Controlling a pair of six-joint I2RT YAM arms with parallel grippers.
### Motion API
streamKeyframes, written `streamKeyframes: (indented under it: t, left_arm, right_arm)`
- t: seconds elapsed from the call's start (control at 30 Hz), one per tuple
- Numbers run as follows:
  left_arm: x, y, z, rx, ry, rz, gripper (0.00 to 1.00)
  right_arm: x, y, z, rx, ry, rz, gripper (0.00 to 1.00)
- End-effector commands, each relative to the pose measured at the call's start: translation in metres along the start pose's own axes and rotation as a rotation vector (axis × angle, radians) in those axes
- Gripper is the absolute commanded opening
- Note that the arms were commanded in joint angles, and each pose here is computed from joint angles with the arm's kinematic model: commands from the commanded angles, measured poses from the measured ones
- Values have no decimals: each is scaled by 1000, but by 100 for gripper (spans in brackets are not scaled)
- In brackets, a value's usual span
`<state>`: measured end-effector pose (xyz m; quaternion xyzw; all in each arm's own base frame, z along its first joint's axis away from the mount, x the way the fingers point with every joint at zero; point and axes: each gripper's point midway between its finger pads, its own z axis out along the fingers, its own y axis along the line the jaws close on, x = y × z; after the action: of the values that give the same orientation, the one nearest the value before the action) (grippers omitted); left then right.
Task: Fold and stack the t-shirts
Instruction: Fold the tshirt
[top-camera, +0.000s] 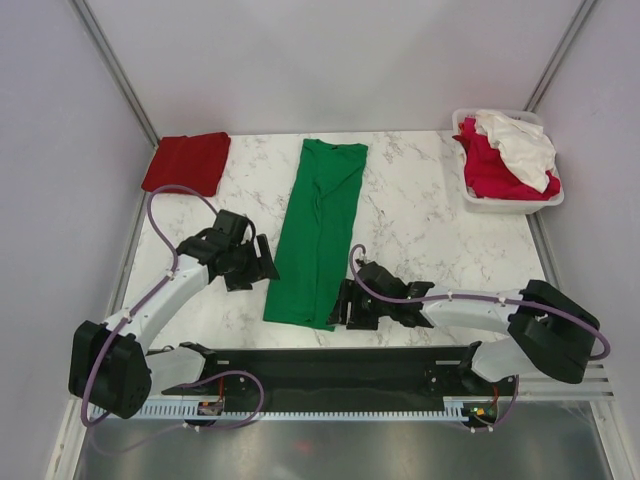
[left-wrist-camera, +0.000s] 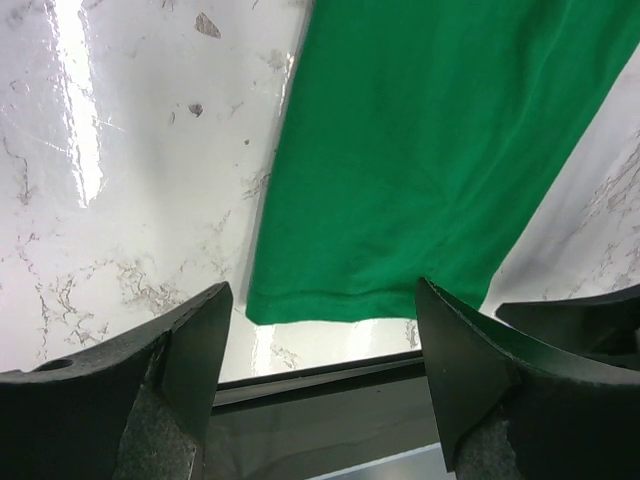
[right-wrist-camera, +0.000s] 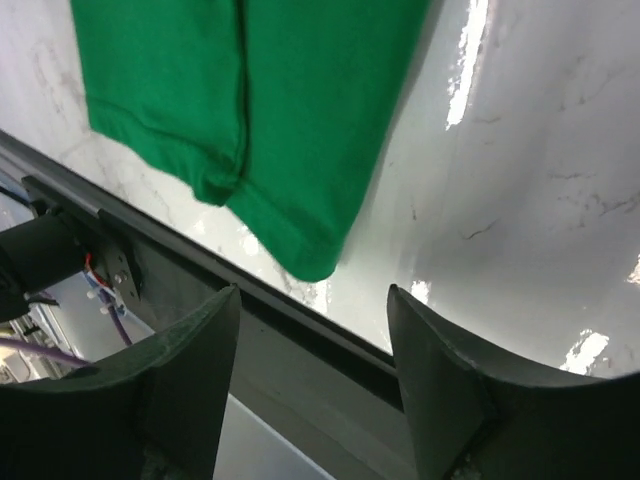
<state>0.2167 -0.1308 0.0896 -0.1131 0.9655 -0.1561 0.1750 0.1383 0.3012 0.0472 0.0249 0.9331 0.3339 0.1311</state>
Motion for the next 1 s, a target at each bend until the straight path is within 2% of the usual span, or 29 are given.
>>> streamKeyframes:
  t: [0.0, 0.17, 0.27, 0.5, 0.7, 0.77, 0.83, 0.87, 0.93, 0.97]
  left_arm:
    - [-10, -5, 1, 40, -44, 23, 81]
    - [-6, -7, 1, 63, -39, 27, 80]
    - [-6, -10, -1, 84, -46, 22, 79]
    - [1, -10, 0, 104, -31, 11, 77]
    - [14, -17, -4, 148, -14, 7, 77]
    - [19, -20, -6, 159, -14, 12, 77]
    - [30, -24, -5, 169, 6, 20, 76]
    - [34, -26, -7, 180, 6, 25, 76]
    - [48, -30, -6, 189, 31, 49, 76]
    - [55, -32, -6, 187, 39, 44, 76]
  right_arm:
    - [-5, 0, 14, -7, -53, 54, 67]
    - [-4, -16, 27, 45, -55, 39, 52]
    - [-6, -23, 30, 59, -77, 30, 48]
    - [0, -45, 30, 102, -85, 28, 13]
    - [-4, -66, 5, 183, -142, 37, 3]
    - [-6, -63, -4, 160, -165, 41, 0]
    - [-7, -67, -14, 176, -180, 47, 0]
    - [-7, -66, -17, 169, -184, 48, 7]
    - [-6, -68, -24, 178, -189, 54, 13]
    - [-5, -68, -27, 179, -185, 54, 33]
